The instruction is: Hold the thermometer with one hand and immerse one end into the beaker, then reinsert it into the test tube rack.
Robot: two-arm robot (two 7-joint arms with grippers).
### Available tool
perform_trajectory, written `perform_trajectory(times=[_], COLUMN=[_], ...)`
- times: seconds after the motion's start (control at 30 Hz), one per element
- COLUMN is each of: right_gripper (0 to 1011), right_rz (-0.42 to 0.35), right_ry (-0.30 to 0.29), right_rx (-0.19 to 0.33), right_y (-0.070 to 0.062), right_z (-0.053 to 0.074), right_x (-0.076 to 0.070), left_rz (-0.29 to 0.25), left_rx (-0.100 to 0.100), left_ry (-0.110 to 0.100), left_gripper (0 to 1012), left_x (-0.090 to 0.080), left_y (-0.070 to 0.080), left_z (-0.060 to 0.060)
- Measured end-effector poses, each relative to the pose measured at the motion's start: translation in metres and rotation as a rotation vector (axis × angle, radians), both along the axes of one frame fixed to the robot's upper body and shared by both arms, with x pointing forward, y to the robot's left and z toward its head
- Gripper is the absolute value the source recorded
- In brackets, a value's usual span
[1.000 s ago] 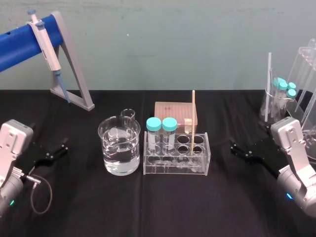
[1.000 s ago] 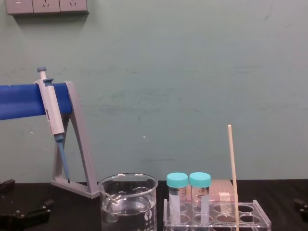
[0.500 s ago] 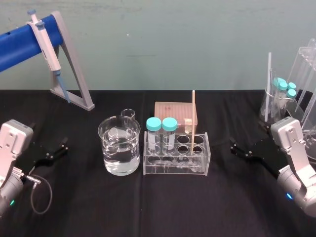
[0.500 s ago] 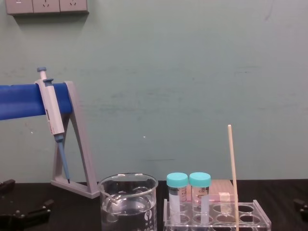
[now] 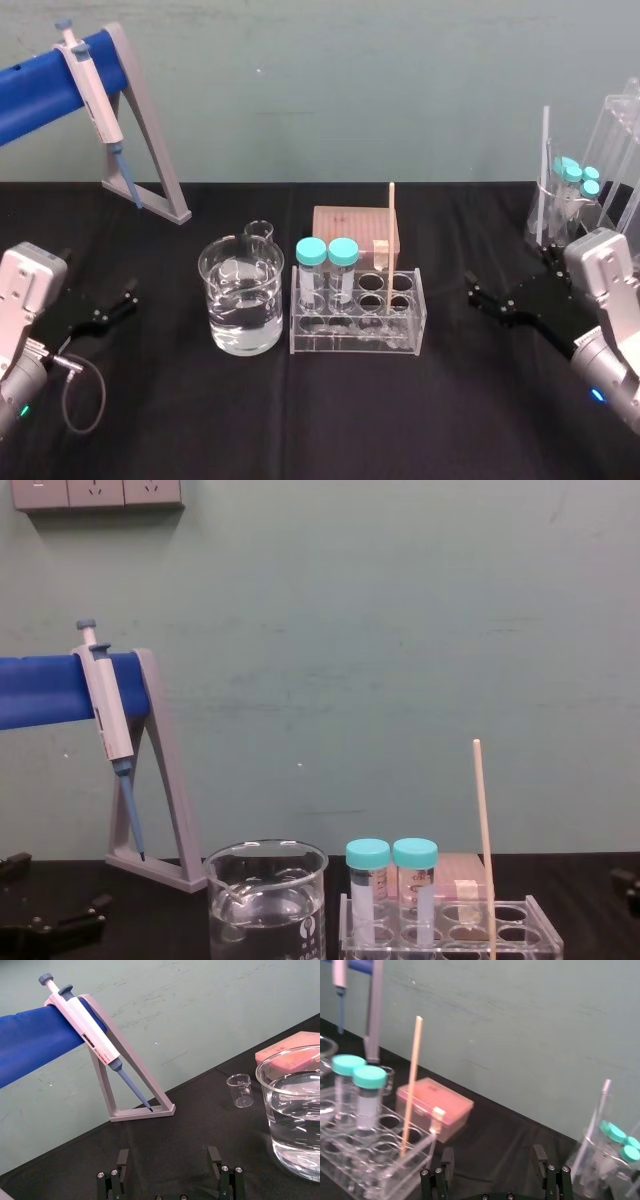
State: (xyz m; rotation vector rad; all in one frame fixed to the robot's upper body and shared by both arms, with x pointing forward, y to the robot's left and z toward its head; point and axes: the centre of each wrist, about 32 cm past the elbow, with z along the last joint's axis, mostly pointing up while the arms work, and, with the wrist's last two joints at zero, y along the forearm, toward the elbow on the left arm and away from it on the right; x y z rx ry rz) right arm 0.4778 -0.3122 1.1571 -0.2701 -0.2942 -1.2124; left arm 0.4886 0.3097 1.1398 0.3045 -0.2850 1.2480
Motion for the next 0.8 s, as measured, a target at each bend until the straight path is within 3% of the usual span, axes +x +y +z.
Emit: perform_trajectory(times=[0.3,0.43,0.57,0.8], right_gripper=[1002,1002,1002,1002], right_rz=[0.192,0.257,0.304,0.319], right_ry=[0.134,0.159,0.173,0.184], right_rx=[0.063,0.071,0.074,0.111], right_y=[-0.005,-0.005,-0.004,-0.005], right_z=[0.037,0.051,0.061,0.066], right_x=[0.011,0.02,0.031,0.044], left_rz=[0.0,0.0,0.0,0.0], left_rx=[0.0,0.0,0.0,0.0], left_ry=[0.0,0.0,0.0,0.0], left_gripper=[1004,1004,1004,1004], left_x=[0.0,0.0,0.0,0.0], left_y=[0.0,0.0,0.0,0.0], left_z=[0.0,0.0,0.0,0.0])
